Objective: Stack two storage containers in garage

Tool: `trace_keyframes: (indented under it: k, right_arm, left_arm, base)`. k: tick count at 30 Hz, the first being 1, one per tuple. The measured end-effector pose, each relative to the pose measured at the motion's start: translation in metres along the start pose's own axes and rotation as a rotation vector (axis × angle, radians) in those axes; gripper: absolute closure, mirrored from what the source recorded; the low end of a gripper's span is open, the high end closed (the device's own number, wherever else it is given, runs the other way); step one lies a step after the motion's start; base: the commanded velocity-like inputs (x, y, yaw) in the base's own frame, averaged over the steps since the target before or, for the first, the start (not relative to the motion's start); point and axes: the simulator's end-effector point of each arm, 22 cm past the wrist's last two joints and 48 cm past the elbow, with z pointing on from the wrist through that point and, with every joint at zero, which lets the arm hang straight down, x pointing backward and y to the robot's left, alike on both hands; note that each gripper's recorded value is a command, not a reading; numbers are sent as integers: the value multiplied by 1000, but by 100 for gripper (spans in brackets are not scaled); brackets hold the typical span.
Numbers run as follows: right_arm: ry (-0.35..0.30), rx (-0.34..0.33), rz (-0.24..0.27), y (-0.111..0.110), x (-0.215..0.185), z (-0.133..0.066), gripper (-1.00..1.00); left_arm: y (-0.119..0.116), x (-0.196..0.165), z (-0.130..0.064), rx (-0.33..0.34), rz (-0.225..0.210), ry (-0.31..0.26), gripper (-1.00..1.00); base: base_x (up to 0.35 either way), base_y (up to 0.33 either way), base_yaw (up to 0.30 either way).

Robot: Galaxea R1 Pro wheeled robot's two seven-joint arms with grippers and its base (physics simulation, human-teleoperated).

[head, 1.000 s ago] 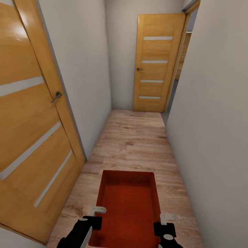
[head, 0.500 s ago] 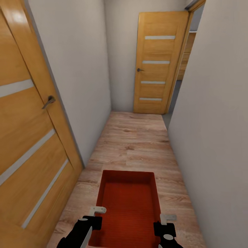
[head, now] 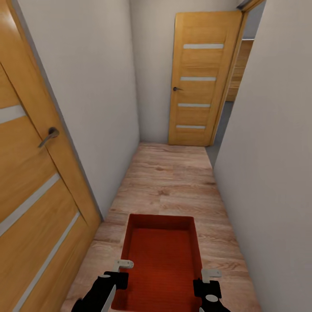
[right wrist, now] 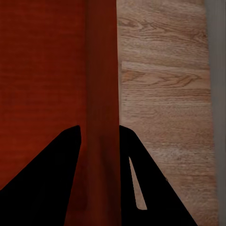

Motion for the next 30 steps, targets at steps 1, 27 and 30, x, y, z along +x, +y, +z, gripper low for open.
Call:
trace_keyframes:
  k: [1, 27, 30]
  right_arm:
    - [0, 0, 0, 0, 0, 0, 100]
    - [0, 0, 0, 0, 0, 0, 100]
    - [1, 1, -1, 0, 0, 0, 100]
  left_arm:
    - [0, 0, 0, 0, 0, 0, 100]
    - [0, 0, 0, 0, 1, -1, 100]
    - [0, 0, 0, 0, 1, 1, 100]
  base:
    - [322, 0, 0]
    - [322, 0, 0]
    - [322, 0, 0]
